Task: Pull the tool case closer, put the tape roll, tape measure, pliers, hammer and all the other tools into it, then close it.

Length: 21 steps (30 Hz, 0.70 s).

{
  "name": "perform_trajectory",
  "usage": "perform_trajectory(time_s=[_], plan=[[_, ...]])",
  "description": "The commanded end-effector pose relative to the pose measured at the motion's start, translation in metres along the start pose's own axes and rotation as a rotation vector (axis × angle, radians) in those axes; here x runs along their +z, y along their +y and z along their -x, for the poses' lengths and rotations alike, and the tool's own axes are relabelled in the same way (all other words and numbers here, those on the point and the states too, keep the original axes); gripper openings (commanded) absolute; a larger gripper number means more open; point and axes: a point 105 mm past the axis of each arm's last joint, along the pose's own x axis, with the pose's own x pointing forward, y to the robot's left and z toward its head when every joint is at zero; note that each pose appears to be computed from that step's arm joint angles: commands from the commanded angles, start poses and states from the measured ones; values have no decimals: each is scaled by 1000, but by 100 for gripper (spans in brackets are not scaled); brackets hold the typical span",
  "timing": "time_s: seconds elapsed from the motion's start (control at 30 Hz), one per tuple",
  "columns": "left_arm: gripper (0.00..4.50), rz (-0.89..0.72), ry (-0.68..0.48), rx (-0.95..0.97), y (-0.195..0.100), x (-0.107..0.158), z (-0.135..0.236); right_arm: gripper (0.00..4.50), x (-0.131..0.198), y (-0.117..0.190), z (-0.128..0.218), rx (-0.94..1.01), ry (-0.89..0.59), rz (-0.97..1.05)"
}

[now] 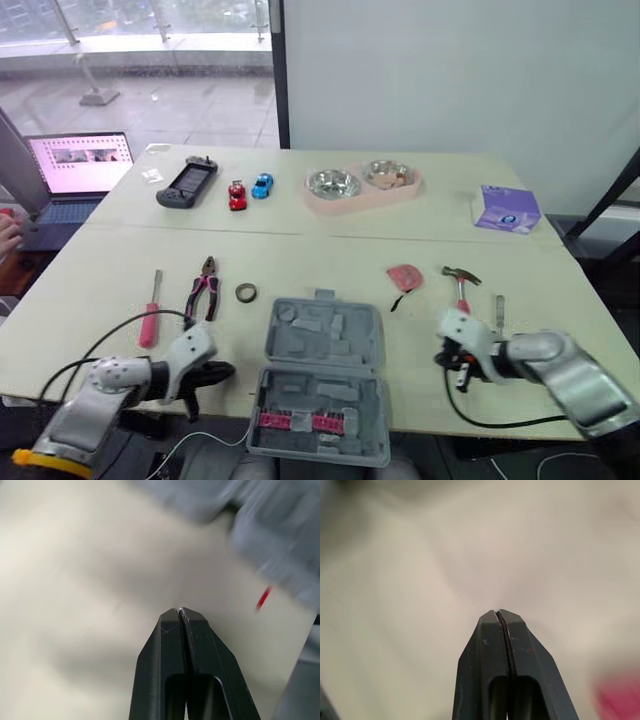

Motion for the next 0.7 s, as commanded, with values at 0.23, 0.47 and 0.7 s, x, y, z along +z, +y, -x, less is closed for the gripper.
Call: perform_trajectory(time_s=[0.23,0.47,0.7], plan=[[6,226,-272,505,82,-4,123,0,-2,-60,74,-201,-399,-167],[90,328,-159,779,98,-72,182,232,-50,-89,103,-362,-414,-289],[438,340,-137,799,94,-85,186,450,-65,-92,104,-422,-403,-313]])
